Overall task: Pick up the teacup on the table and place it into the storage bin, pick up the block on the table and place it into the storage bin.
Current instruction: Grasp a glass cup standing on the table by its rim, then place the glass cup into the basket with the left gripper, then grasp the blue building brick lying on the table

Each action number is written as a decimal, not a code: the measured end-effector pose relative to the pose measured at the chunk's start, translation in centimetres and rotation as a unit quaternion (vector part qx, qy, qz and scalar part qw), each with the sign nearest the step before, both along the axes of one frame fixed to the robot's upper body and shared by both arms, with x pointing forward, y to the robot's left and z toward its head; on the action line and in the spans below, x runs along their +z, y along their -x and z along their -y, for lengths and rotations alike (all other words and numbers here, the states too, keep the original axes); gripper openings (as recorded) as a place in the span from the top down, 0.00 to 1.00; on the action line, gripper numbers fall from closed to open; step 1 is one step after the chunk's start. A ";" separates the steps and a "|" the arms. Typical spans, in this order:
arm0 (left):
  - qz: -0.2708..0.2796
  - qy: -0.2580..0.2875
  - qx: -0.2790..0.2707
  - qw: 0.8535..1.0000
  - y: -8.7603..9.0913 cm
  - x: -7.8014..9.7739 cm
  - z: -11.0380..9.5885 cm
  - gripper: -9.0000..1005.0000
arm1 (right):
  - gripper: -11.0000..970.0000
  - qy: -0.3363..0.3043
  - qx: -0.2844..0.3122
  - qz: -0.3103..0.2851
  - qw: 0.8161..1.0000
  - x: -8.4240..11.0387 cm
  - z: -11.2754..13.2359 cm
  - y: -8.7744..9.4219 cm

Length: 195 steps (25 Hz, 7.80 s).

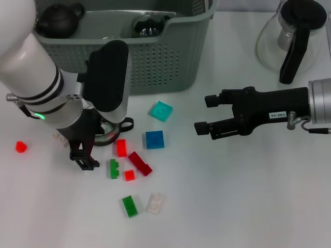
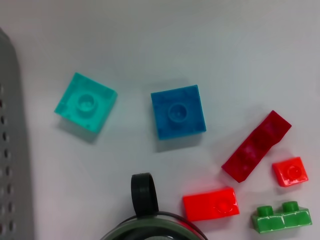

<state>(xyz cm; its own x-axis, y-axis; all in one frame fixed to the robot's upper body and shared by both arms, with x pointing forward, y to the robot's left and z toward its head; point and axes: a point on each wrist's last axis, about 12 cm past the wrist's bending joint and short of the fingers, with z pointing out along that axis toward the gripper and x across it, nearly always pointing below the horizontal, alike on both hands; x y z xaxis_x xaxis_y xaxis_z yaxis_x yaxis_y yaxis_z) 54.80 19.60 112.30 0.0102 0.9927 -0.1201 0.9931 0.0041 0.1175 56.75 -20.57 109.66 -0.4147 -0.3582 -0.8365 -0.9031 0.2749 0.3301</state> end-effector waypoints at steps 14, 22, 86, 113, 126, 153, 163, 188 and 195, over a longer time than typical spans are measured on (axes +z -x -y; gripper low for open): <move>-0.006 -0.005 0.002 1.000 -0.3 0.1 0.0 0.53 | 0.03 -0.002 -0.006 0.006 1.000 0.3 0.2 -0.3; -0.006 -0.007 0.000 1.000 -0.3 0.2 0.0 0.75 | 0.03 -0.002 -0.006 0.006 1.000 0.2 0.3 -0.2; 0.156 0.222 0.314 0.910 -13.0 7.7 1.8 0.78 | 0.03 0.000 -0.009 0.000 1.000 -0.4 1.8 0.6; -0.078 0.538 0.044 0.838 2.8 7.0 -6.7 0.24 | 0.03 0.009 0.026 0.029 0.999 -0.2 1.1 0.5; -0.101 0.478 0.106 0.866 2.1 3.3 -8.2 0.24 | 0.03 0.027 0.070 0.044 0.996 -0.5 -0.9 0.7; -0.051 0.460 0.204 0.863 1.8 1.7 -10.9 0.25 | 0.03 0.171 0.170 0.115 0.964 -1.1 -9.6 -2.3; -0.055 0.464 0.208 0.859 1.8 1.6 -10.6 0.25 | 0.03 0.218 0.197 0.155 0.943 -1.2 -11.2 -2.6; -0.064 0.473 0.212 0.853 1.7 1.5 -10.0 0.25 | 0.03 0.235 0.188 0.190 0.935 -1.9 -13.1 -2.5; -0.064 0.473 0.213 0.852 1.7 1.5 -10.0 0.25 | 0.23 0.230 0.190 0.186 0.936 -2.2 -13.3 -2.1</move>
